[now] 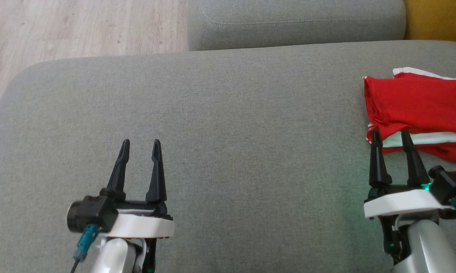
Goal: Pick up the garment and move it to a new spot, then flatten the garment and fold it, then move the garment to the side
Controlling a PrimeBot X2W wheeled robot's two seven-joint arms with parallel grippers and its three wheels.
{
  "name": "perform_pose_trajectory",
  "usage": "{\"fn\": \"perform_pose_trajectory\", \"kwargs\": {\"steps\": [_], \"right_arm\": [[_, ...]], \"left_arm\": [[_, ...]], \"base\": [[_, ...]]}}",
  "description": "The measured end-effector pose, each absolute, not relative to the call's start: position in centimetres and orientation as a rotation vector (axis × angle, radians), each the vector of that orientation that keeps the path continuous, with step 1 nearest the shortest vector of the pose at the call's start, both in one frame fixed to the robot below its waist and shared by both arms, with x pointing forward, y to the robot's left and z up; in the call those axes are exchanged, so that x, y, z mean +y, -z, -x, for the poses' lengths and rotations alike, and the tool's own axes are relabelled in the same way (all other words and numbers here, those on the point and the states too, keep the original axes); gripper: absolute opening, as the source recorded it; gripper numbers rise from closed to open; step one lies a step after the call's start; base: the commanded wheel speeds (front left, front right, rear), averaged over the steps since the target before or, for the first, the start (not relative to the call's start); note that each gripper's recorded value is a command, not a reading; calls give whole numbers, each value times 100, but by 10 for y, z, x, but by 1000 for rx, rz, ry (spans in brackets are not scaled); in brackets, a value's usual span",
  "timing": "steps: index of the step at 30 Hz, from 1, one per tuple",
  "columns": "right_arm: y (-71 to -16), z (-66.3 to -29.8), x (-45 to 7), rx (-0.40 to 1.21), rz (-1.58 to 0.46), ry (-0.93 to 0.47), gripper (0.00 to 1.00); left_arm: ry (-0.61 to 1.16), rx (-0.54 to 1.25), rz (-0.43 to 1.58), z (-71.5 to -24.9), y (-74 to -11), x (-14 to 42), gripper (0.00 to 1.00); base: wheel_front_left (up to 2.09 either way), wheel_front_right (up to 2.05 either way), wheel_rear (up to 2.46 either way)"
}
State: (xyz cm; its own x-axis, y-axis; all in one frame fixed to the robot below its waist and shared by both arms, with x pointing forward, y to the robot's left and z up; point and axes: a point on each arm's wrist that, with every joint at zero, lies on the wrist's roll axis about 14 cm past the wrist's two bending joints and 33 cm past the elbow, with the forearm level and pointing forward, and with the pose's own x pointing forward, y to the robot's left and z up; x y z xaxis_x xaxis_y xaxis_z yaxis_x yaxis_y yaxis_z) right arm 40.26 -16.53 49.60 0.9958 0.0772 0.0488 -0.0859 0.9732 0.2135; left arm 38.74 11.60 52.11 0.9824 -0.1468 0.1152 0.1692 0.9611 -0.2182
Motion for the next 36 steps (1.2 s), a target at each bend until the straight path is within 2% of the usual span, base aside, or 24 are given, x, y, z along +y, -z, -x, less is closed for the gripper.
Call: {"fn": "perform_pose_trajectory", "kwargs": {"steps": [32,33,36], "right_arm": [[-491,-397,-162,-25,-217,-90,100],[-491,-397,-162,-25,-217,-90,0],[-473,-392,-162,31,-220,-84,0]], "left_arm": [[119,-83,316,-388,-517,125,100],[117,-81,319,-387,-517,125,0],[107,-16,316,-380,-496,125,0]], "base": [[0,0,0],[0,0,0],[0,0,0]]}}
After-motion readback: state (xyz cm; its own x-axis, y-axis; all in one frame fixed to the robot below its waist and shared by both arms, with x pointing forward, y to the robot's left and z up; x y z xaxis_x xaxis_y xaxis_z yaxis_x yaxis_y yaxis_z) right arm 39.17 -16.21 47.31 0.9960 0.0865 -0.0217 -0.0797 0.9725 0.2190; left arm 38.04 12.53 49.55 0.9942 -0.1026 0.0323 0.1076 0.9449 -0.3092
